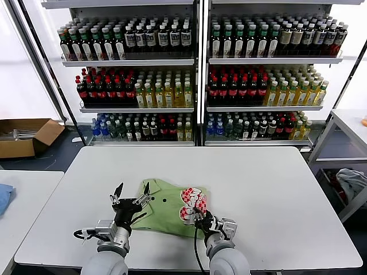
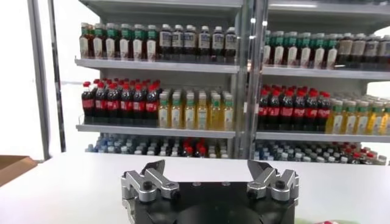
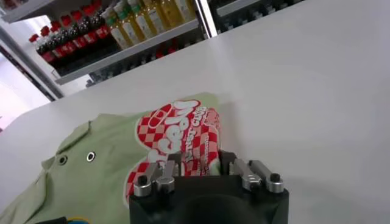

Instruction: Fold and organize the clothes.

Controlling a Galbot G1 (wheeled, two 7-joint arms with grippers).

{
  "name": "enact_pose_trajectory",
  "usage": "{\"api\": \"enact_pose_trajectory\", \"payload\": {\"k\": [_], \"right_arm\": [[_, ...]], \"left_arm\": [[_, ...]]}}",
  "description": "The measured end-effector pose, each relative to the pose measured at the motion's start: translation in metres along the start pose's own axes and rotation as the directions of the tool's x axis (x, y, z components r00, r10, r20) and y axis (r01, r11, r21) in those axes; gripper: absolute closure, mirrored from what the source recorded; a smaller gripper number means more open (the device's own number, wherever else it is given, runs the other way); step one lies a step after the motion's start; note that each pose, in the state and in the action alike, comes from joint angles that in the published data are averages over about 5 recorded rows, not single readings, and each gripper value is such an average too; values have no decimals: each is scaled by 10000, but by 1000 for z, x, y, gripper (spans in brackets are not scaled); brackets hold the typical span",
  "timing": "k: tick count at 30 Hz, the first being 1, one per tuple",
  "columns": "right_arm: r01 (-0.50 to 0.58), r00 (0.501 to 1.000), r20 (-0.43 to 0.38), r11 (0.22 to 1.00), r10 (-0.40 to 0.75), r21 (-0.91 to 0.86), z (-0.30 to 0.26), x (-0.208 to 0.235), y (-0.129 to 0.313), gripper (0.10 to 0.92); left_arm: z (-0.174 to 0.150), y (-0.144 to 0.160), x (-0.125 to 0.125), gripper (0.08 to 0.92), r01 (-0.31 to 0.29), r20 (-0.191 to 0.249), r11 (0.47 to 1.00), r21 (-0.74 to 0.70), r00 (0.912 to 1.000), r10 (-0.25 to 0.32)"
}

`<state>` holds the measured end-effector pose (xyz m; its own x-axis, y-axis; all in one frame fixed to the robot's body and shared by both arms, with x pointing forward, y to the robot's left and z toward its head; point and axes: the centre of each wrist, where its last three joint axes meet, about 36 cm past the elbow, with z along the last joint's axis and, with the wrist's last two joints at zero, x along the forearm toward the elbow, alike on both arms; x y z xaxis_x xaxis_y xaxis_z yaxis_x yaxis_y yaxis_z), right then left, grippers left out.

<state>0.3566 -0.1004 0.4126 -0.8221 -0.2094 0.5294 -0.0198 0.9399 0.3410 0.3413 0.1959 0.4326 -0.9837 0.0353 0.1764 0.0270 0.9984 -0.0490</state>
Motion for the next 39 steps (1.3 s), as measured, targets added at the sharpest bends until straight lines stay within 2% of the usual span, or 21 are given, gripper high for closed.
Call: {"api": "enact_pose_trajectory", "payload": {"k": [8,10,16,23,26,32,39], "right_arm": [[-39,9996,283,9994,29,352,-1,3,-5,863],[-65,9993,381,9988,46,478,-5,4,-9,902],[-436,9973,630,9925,365,1144,-20,10,-35,915],[-1534,9860,971,9652,1354,2120,-41,8,-85,913],[-2059,9766,1142,9455,1822,2524,-47,6,-105,875],[-2976,9506,1955,8874,2412,3520,-54,11,-124,711],[-3259,9252,3250,8485,1957,4169,-57,22,-105,503]], "left_arm": [[-1,0,5,177,134,-25,9999,53,9999,-134],[-2,0,6,177,149,-12,9999,55,9999,-149],[-4,-2,8,177,180,31,9998,97,9998,-180],[-3,-7,9,177,116,16,9998,168,9999,-117],[-3,-10,10,177,86,13,9998,191,10000,-87],[0,-13,11,177,68,-70,9997,215,10000,-67],[1,-13,14,177,82,-163,9998,204,9998,-79]]}}
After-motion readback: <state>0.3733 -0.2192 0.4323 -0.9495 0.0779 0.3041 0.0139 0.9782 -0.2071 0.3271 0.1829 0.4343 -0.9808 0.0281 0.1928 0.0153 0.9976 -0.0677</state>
